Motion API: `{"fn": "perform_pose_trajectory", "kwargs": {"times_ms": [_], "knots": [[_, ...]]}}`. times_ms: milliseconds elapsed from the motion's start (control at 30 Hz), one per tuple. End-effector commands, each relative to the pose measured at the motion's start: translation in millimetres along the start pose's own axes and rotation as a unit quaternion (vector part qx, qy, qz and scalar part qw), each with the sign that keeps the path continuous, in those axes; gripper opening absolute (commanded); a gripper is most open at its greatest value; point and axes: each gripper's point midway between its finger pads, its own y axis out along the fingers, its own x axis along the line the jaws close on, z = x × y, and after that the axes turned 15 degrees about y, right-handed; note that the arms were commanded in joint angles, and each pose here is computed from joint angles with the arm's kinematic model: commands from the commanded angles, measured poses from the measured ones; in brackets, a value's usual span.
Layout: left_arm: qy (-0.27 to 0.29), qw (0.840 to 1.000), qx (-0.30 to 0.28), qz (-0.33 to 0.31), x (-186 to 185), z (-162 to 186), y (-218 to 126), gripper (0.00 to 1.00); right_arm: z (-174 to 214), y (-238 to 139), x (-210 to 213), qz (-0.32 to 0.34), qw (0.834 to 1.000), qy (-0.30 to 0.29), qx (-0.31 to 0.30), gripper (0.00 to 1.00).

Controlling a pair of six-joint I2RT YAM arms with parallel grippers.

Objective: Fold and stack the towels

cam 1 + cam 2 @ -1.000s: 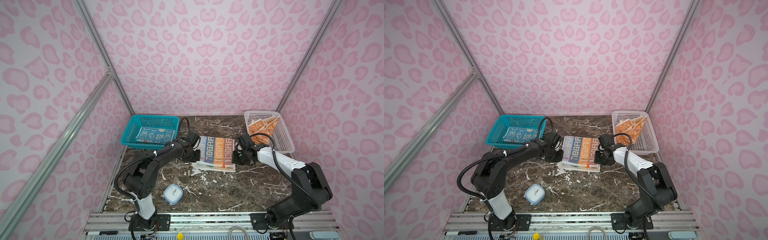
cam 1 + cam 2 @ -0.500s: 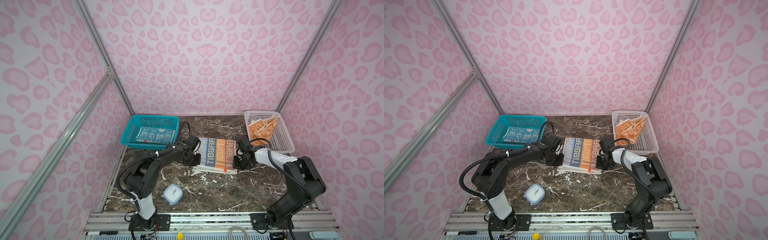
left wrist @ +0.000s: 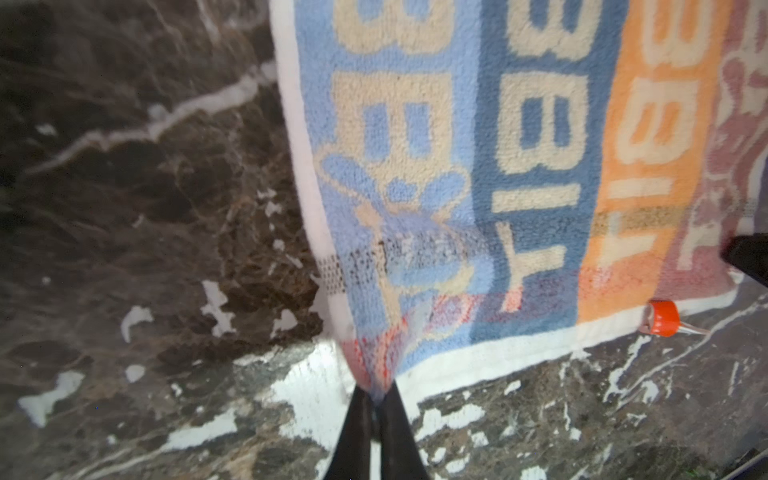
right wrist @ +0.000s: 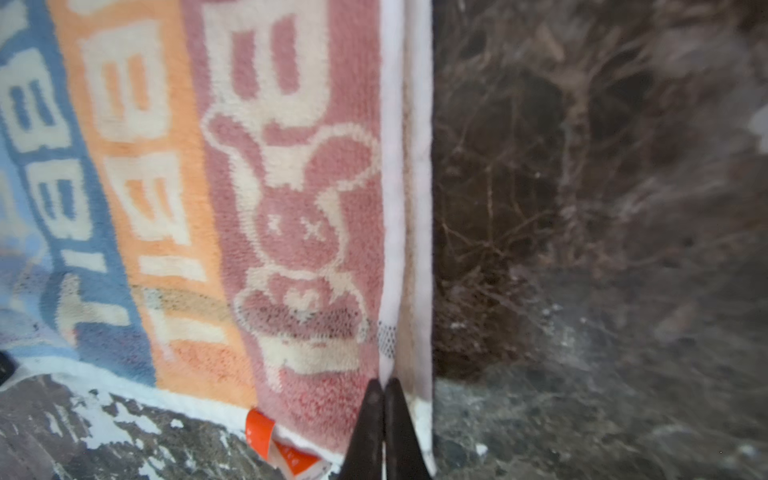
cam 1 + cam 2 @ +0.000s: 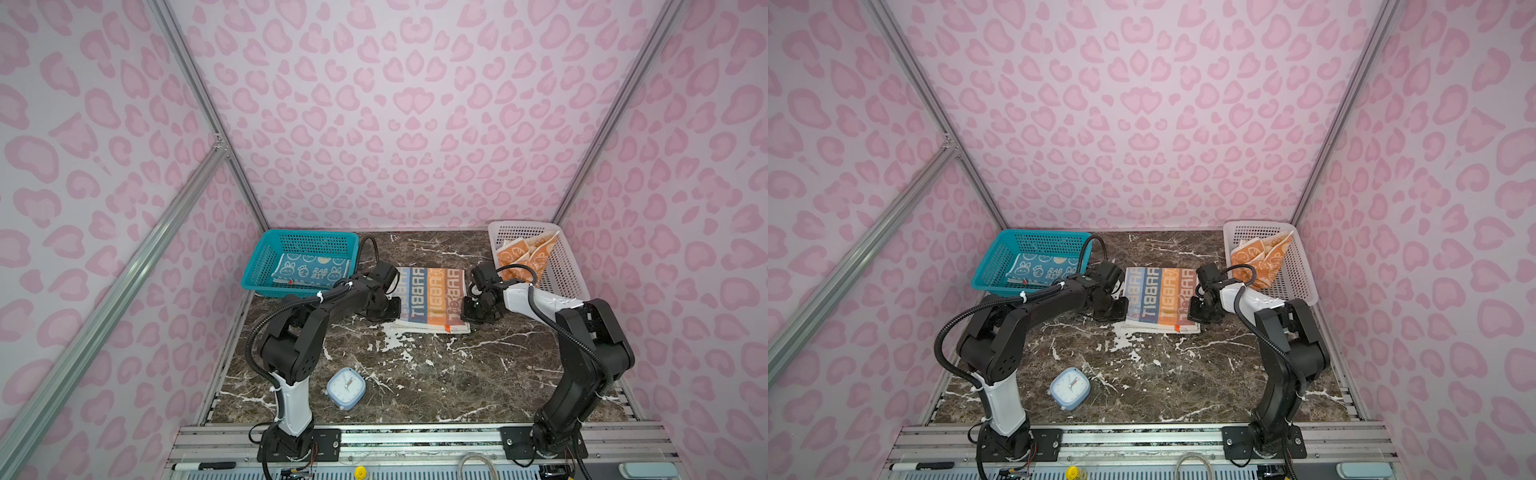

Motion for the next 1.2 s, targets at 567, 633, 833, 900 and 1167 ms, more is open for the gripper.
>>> {"fn": "perform_pose_trajectory", "kwargs": {"times_ms": [567, 633, 833, 900, 1167], "knots": [[0.019, 0.999, 0.017, 0.033, -25, 19, 0, 0.04, 8, -2, -16, 0.014, 1.000, -0.002, 0.015, 0.00], [0.018, 0.999, 0.021, 0.037, -26, 21, 3, 0.06, 7, 0, -17, 0.017, 1.000, -0.001, 0.015, 0.00], [0.026, 0.999, 0.026, 0.034, -25, 24, 4, 0.20, 2, 4, -20, 0.028, 1.000, -0.003, 0.012, 0.00], [0.030, 0.999, 0.025, 0.031, -24, 22, 2, 0.32, 0, 3, -20, 0.033, 0.999, -0.005, 0.008, 0.05], [0.045, 0.999, -0.003, 0.027, -21, -2, -25, 0.98, -10, -34, -1, 0.011, 0.999, -0.020, -0.036, 0.57]]}}
